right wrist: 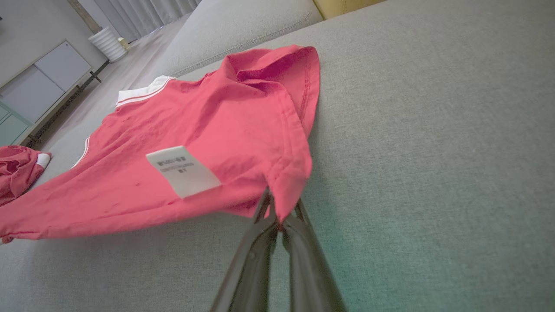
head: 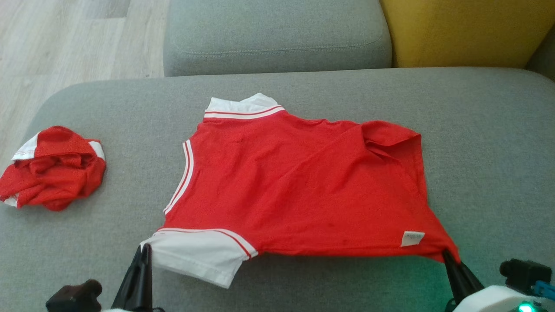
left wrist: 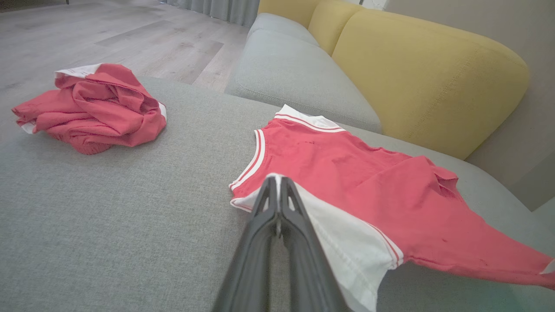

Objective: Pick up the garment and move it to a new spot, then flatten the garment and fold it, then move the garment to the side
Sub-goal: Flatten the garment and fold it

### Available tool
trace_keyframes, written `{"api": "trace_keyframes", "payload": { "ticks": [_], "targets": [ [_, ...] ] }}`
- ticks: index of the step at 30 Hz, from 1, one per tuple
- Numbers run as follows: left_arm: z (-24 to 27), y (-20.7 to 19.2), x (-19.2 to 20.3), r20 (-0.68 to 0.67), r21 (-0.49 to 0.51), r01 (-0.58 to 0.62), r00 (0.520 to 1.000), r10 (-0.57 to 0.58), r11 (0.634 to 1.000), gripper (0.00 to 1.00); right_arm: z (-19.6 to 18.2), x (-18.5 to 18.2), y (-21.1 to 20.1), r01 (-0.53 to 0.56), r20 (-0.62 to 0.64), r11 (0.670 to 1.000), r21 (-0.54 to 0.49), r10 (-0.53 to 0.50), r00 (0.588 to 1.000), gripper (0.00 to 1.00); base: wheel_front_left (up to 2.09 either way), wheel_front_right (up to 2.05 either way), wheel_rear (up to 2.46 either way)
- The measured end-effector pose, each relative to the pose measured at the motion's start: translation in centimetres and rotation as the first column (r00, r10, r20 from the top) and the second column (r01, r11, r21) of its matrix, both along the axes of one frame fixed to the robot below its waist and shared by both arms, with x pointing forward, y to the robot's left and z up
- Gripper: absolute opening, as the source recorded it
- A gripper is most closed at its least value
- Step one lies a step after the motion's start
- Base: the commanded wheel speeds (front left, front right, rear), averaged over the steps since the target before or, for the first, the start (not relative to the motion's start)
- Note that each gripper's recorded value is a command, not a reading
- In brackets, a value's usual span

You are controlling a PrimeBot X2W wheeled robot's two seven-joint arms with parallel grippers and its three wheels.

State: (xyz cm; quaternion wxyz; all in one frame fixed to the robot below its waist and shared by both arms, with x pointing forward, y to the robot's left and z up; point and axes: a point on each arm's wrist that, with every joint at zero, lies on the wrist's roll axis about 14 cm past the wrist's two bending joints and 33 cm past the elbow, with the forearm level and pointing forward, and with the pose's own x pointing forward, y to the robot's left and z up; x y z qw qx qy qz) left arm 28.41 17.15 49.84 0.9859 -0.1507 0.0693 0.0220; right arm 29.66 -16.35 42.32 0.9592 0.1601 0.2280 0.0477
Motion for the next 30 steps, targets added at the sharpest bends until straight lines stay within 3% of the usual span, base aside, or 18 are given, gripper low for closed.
{"api": "trace_keyframes", "payload": {
  "ticks": [12, 17, 22, 30],
  "targets": [
    [-1.0, -0.3, 0.5, -0.034, -0.009, 0.029, 0.999, -0.029, 1.000, 0.00, -0.5, -0.3, -0.4, -0.004, -0.065, 1.000, -0.020, 0.003, 0.998, 0.00, 0.00, 0.00, 0.00],
    [-0.1, -0.9, 3.4, 0.009, 0.006, 0.079, 0.997, -0.079, 0.997, 0.00, -1.4, 0.5, -0.2, -0.020, -0.124, 1.000, -0.017, 0.018, 0.992, 0.00, 0.00, 0.00, 0.00],
    [0.4, -1.6, 8.0, 0.029, 0.003, 0.138, 0.990, -0.138, 0.990, 0.00, -1.0, 4.3, 0.0, -0.037, -0.135, 0.999, -0.025, 0.033, 0.990, 0.00, 0.00, 0.00, 0.00],
    [-3.1, -2.6, 13.6, -0.107, -0.067, 0.193, 0.974, -0.200, 0.979, 0.00, -1.8, 8.7, 0.7, -0.064, -0.161, 0.997, -0.035, 0.057, 0.985, 0.00, 0.00, 0.00, 0.00]
  ]
}}
